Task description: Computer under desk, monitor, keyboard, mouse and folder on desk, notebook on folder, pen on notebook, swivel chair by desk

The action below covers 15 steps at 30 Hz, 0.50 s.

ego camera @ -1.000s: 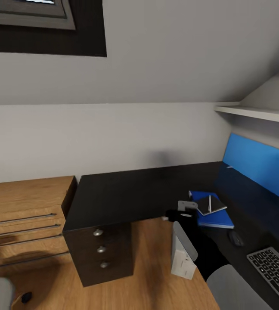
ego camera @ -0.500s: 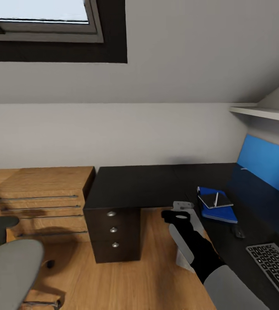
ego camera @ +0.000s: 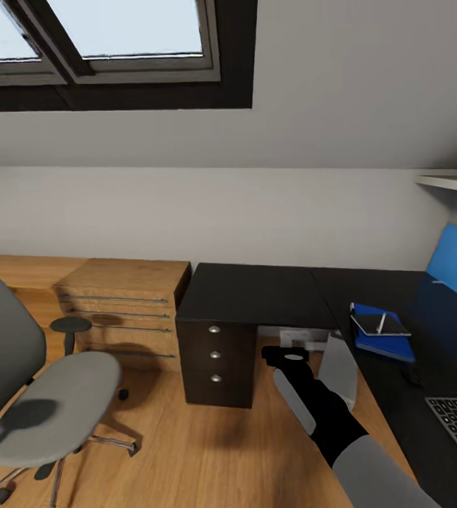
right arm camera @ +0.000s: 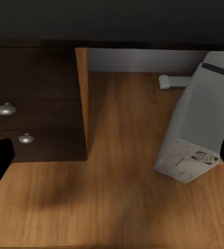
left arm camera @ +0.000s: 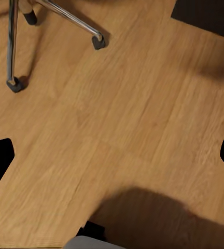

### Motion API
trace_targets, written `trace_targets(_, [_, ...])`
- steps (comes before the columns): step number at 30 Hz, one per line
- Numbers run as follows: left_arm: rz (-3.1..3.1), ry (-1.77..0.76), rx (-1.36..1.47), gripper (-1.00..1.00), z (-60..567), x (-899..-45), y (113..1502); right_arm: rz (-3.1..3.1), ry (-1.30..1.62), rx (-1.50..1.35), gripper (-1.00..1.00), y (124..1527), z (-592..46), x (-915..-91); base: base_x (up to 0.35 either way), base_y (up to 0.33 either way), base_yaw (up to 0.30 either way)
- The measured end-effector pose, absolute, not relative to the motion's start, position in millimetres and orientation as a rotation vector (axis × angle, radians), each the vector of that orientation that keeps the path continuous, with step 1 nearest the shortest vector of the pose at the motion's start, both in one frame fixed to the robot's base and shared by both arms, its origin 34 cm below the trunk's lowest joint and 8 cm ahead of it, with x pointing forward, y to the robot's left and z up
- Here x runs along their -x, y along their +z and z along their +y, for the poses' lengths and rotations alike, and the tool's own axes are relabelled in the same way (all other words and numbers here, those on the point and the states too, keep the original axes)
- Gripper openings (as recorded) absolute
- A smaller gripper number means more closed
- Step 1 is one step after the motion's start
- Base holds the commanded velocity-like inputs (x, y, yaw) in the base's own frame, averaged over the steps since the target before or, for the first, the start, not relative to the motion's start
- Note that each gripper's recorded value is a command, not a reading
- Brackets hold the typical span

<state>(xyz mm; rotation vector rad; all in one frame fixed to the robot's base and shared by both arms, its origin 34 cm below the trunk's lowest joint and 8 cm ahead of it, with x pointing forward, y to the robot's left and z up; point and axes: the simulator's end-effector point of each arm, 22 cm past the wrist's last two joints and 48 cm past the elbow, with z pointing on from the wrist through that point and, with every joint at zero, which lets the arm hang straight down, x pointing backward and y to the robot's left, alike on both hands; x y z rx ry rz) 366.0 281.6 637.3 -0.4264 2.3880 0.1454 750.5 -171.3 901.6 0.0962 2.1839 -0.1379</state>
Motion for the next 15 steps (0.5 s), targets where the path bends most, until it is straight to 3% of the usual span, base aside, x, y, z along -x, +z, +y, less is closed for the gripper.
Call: trace_targets(15, [2.387, 0.15, 0.429, 1.0, 282.3, -364.4, 650.9, 2.151, -0.134, -0.051, 1.0, 915.4, -156.6, -749.2, -0.01, 0.0, 0.285])
